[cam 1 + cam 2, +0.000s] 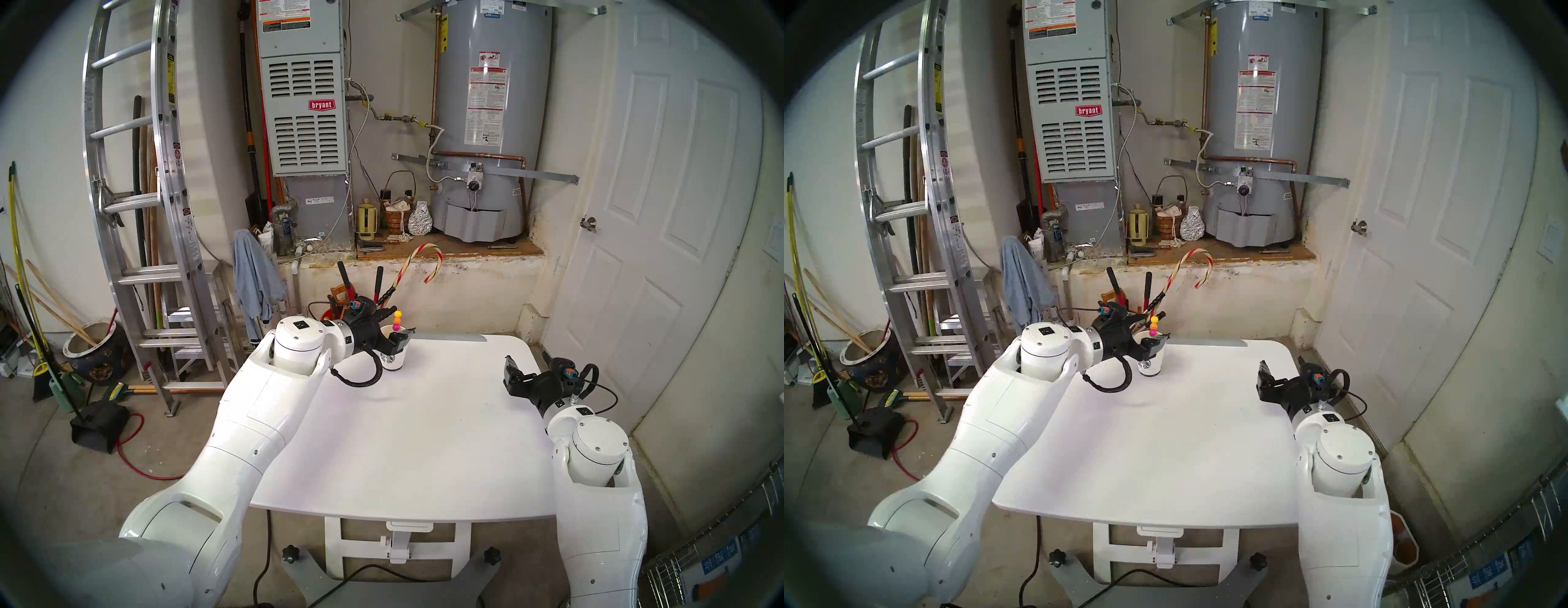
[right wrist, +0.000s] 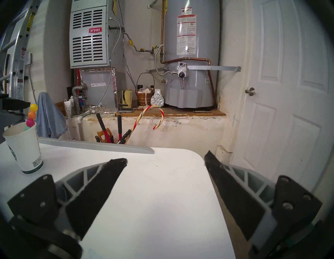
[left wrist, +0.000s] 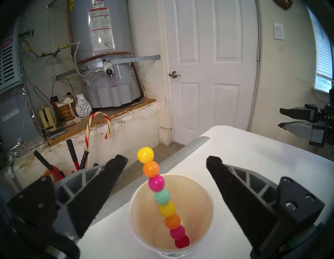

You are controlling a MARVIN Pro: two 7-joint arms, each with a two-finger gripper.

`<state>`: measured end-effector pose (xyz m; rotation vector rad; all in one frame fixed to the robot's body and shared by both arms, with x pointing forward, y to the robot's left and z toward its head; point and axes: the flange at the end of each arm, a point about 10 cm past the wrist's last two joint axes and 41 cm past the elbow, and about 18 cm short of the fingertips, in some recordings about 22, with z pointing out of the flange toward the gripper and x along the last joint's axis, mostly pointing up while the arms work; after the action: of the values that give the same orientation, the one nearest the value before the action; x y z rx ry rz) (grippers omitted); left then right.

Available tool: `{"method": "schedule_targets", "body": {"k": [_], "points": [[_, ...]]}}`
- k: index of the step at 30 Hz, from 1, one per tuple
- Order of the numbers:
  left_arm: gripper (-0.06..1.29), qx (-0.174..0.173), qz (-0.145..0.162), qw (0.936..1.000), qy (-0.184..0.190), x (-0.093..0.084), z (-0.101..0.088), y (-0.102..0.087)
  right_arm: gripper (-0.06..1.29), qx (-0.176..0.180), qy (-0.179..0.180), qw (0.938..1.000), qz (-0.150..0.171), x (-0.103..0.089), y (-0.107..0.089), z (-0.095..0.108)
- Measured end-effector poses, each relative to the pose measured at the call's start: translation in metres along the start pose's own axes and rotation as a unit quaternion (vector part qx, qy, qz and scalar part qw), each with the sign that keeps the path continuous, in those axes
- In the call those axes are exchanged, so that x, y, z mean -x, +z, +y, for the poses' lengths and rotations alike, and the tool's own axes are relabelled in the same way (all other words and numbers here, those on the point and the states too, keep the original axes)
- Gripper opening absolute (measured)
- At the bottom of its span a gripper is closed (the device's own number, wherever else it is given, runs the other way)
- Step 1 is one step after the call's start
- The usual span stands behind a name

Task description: Switch the marker to another color

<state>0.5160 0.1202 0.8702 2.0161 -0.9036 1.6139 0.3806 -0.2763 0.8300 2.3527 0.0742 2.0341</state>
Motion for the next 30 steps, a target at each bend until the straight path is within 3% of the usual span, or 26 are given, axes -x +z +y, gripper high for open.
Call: {"method": "schedule_targets", "body": {"k": [8,18,27,30], "points": [[1.16,0.001,0.005,1.0000,0.001,-0.0027,-0.0015,-0.0002,1.22,-0.002,0.000,1.0000,0.004,-0.0034,-0.0007,-0.0007],[0.79,0.007,0.003,1.0000,-0.003,-0.0002,-0.0028,0.0006,1.22,-0.004,0.000,1.0000,0.006,-0.0050,-0.0009,-0.0018],[0.77,0.010,0.000,0.9999,-0.006,0.0017,-0.0035,0.0038,1.22,-0.005,0.001,1.0000,0.005,-0.0046,-0.0009,-0.0017],[0.70,0.008,-0.001,0.9999,-0.007,0.0023,-0.0039,0.0048,1.22,-0.004,0.002,1.0000,0.005,-0.0041,-0.0011,-0.0008]]}}
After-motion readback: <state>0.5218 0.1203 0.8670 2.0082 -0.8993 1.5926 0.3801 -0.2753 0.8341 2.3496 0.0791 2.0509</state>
